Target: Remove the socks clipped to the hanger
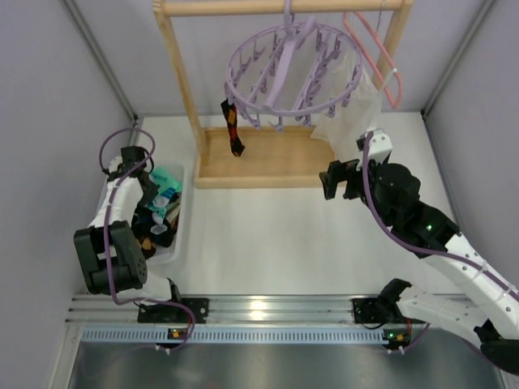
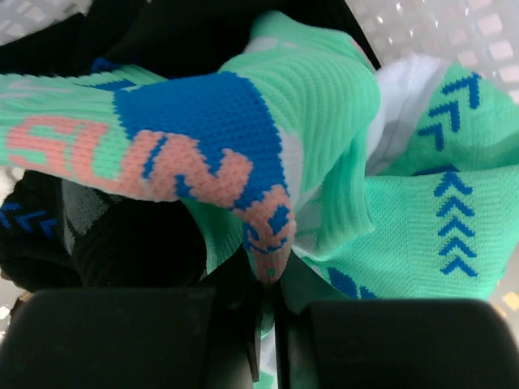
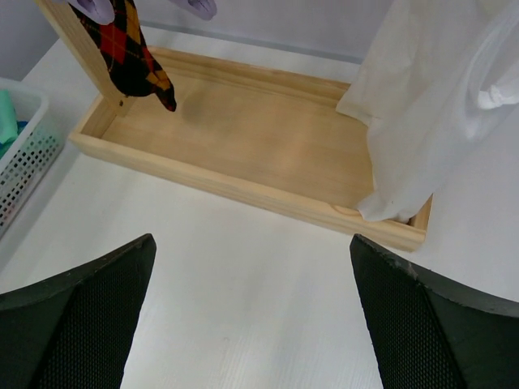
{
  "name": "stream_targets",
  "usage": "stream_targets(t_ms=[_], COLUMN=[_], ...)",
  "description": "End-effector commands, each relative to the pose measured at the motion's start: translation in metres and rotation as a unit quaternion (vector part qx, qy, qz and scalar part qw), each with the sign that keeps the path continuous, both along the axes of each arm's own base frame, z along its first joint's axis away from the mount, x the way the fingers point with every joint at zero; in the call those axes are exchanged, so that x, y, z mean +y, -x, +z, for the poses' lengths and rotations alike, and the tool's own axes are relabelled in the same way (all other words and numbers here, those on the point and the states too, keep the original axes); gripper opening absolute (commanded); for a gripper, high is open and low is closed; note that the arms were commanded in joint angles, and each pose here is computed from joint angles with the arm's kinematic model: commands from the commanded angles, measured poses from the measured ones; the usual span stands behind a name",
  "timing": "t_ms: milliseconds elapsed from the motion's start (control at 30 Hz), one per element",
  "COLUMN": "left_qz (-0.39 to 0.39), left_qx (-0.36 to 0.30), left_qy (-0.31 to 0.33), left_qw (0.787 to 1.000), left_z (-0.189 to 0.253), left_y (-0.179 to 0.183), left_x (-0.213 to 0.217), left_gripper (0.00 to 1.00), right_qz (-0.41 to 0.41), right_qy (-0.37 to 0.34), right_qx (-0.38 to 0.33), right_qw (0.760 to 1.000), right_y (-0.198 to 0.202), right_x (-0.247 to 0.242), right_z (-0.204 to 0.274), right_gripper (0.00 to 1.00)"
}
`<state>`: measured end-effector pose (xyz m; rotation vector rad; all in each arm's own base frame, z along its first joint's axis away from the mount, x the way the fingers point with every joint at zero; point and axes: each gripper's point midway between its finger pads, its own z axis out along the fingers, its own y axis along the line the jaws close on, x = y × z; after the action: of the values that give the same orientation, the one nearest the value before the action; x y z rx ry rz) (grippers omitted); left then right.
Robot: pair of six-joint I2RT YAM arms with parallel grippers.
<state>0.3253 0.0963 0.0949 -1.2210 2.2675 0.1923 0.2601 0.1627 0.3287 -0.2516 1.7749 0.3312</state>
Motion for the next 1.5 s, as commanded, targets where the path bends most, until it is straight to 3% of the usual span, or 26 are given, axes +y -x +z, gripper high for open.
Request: stream_targets(t_ms=[0, 167, 267, 400, 433, 467, 533, 700, 767, 933, 1000, 1033, 1067, 1100, 1133, 1167, 1267, 1300, 1400, 1467], left_qz=[0.074, 0.065, 0.046, 0.0, -0.014, -0.023, -0.051, -0.116, -0.16, -0.357, -0.433, -0.455, -0.466, -0.467, -0.473, -0.464, -0.47, -0.483, -0.493, -0.504], left_qx=[-0.039, -0.05, -0.079, -0.152, -0.162, -0.175, -0.203, -0.268, -0.306, -0.355, -0.387, -0.395, -0.444, -0.475, -0.474, -0.503, -0.48, -0.501, -0.495, -0.505], left_qy=[-0.034, -0.036, -0.047, -0.054, -0.058, -0.06, -0.064, -0.045, -0.024, -0.009, 0.001, 0.007, 0.011, 0.009, 0.012, 0.0, -0.008, -0.011, -0.024, -0.017], left_qw=[0.996, 0.996, 0.995, 0.987, 0.985, 0.982, 0.976, 0.955, 0.938, 0.864, 0.814, 0.798, 0.765, 0.746, 0.743, 0.73, 0.741, 0.718, 0.715, 0.7], left_z=[0.009, 0.019, 0.045, 0.104, 0.113, 0.124, 0.146, 0.184, 0.203, 0.222, 0.227, 0.218, 0.233, 0.236, 0.214, 0.225, 0.188, 0.193, 0.163, 0.156], left_y=[-0.003, -0.006, -0.01, -0.017, -0.017, -0.018, -0.015, -0.001, 0.002, -0.013, -0.019, -0.023, -0.03, -0.039, -0.043, -0.052, -0.08, -0.082, -0.096, -0.105], left_x=[0.021, 0.02, 0.021, 0.012, 0.009, 0.007, -0.003, -0.032, -0.054, -0.163, -0.218, -0.232, -0.245, -0.251, -0.255, -0.255, -0.26, -0.267, -0.27, -0.276], left_gripper=[0.1, 0.19, 0.34, 0.63, 0.78, 0.86, 0.98, 0.99, 0.99, 0.99, 0.99, 0.99, 0.99, 0.99, 0.98, 0.99, 0.99, 0.99, 0.99, 0.98], right_qz=[0.002, 0.001, 0.001, 0.002, 0.001, 0.003, 0.003, 0.044, 0.054, 0.091, 0.107, 0.111, 0.117, 0.121, 0.125, 0.133, 0.179, 0.192, 0.217, 0.227], right_qy=[-0.039, -0.035, -0.038, -0.043, -0.045, -0.046, -0.051, -0.067, -0.074, -0.106, -0.116, -0.118, -0.119, -0.119, -0.115, -0.118, -0.128, -0.129, -0.134, -0.134], right_qx=[-0.03, -0.029, -0.029, -0.026, -0.025, -0.023, -0.021, -0.024, -0.024, -0.028, -0.026, -0.026, -0.024, -0.025, -0.02, -0.023, -0.024, -0.028, -0.03, -0.032], right_qw=[0.999, 0.999, 0.999, 0.999, 0.999, 0.999, 0.998, 0.997, 0.996, 0.99, 0.987, 0.986, 0.986, 0.985, 0.985, 0.984, 0.975, 0.973, 0.967, 0.964], right_y=[0.0, 0.0, 0.001, 0.0, 0.0, 0.0, -0.002, -0.001, -0.002, -0.001, 0.003, 0.005, 0.007, 0.01, 0.013, 0.018, 0.035, 0.04, 0.049, 0.052], right_x=[-0.001, -0.002, -0.002, 0.0, 0.001, 0.002, 0.003, 0.023, 0.029, 0.048, 0.053, 0.054, 0.054, 0.054, 0.053, 0.052, 0.06, 0.061, 0.064, 0.066], right_z=[0.019, 0.017, 0.019, 0.02, 0.019, 0.018, 0.017, 0.011, 0.009, 0.004, 0.0, 0.0, -0.001, -0.002, -0.004, 0.0, 0.001, 0.002, 0.006, 0.006], right_gripper=[1.0, 1.0, 0.99, 1.0, 1.0, 1.0, 1.0, 0.99, 0.99, 0.99, 0.99, 0.99, 0.99, 0.99, 0.99, 0.99, 0.99, 1.0, 1.0, 0.99])
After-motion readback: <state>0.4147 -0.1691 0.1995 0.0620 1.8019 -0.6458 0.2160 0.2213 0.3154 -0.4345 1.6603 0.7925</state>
